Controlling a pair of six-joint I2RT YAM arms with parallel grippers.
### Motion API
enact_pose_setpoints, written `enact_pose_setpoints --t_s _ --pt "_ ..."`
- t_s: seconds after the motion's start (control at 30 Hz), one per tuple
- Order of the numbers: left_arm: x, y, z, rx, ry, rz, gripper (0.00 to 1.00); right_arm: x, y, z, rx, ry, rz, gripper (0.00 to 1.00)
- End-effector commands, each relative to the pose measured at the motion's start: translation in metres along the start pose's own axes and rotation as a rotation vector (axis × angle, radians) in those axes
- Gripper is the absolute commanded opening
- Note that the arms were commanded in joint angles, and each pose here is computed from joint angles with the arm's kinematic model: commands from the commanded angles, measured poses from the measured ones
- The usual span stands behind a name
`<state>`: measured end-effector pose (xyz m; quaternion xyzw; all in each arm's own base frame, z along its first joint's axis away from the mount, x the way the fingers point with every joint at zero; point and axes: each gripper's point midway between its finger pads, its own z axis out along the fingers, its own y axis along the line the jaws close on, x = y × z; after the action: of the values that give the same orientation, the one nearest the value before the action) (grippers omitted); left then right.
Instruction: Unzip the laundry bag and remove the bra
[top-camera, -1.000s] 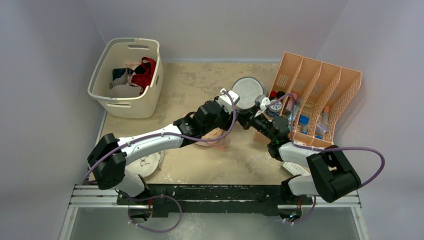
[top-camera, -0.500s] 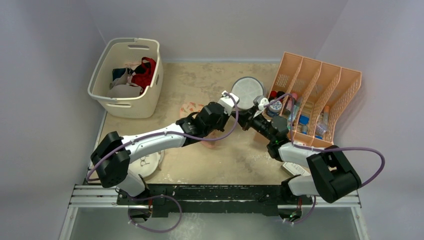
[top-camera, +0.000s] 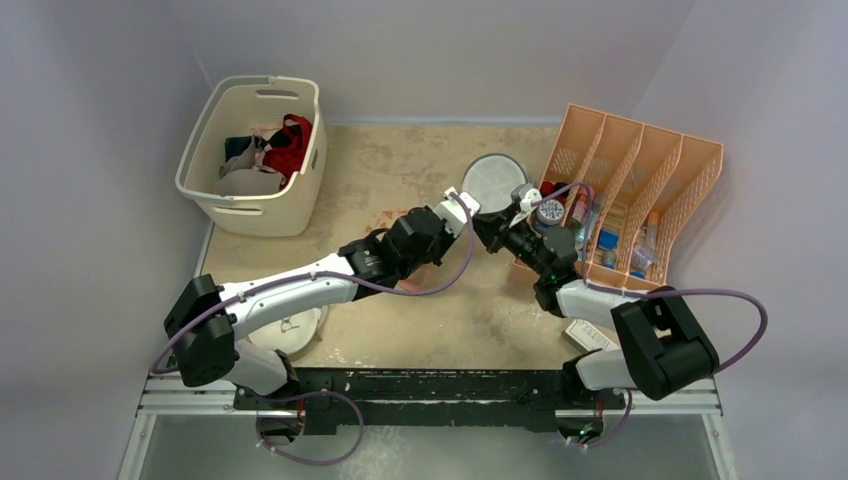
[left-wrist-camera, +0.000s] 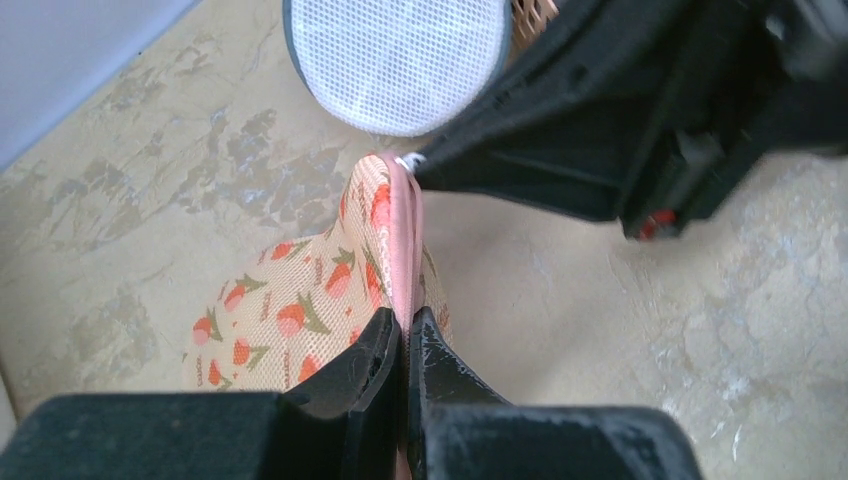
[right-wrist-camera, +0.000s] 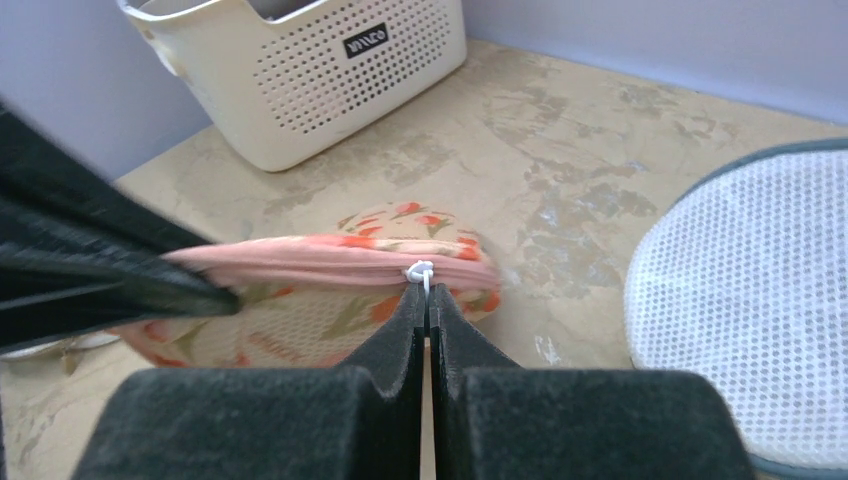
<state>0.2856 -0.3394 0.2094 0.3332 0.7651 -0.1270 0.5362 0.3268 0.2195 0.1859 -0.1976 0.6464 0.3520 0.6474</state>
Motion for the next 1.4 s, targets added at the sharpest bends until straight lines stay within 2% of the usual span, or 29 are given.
enact_pose_setpoints --t_s 0.0,0.27,0.57,0.73,0.77,0.87,0.9,0.97,1.13,1.23,1.37 --pt "-0.023 -0.005 -0.022 0.026 -0.083 0.092 0.00 -0.005 -0.026 0.007 0.082 -0.009 0.029 0.00" --pt "-0.032 0.001 -0.034 0.016 -0.121 0.113 0.00 0.011 -0.034 0.015 0.078 0.048 0.067 0.00" --pt "-0.051 0.001 -0.054 0.050 -0.236 0.076 0.00 0.041 -0.041 0.037 0.049 0.163 0.118 0.00" --pt "-0.047 0.005 -0.050 0.019 -0.218 0.076 0.00 0.042 -0.043 0.038 0.054 0.166 0.117 0.00" --pt "-0.044 0.005 -0.046 0.011 -0.199 0.077 0.04 0.042 -0.043 0.038 0.056 0.168 0.115 0.00" --pt "-0.038 0.005 -0.038 -0.005 -0.142 0.066 0.36 0.040 -0.044 0.038 0.062 0.167 0.106 0.00" --pt "-0.038 0.004 -0.038 -0.005 -0.132 0.062 0.44 0.040 -0.043 0.037 0.058 0.169 0.105 0.00" --pt "-0.040 0.004 -0.038 -0.005 -0.130 0.058 0.52 0.040 -0.042 0.037 0.053 0.171 0.102 0.06" --pt "-0.049 0.021 -0.050 -0.076 -0.193 0.018 0.60 0.040 -0.054 0.032 0.130 0.195 0.083 0.38" --pt "-0.054 0.045 -0.059 -0.194 -0.232 -0.024 0.63 0.041 -0.062 0.025 0.195 0.208 0.077 0.51" --pt "-0.054 0.092 -0.071 -0.396 -0.253 -0.107 0.64 0.039 -0.080 0.015 0.316 0.221 0.068 0.64"
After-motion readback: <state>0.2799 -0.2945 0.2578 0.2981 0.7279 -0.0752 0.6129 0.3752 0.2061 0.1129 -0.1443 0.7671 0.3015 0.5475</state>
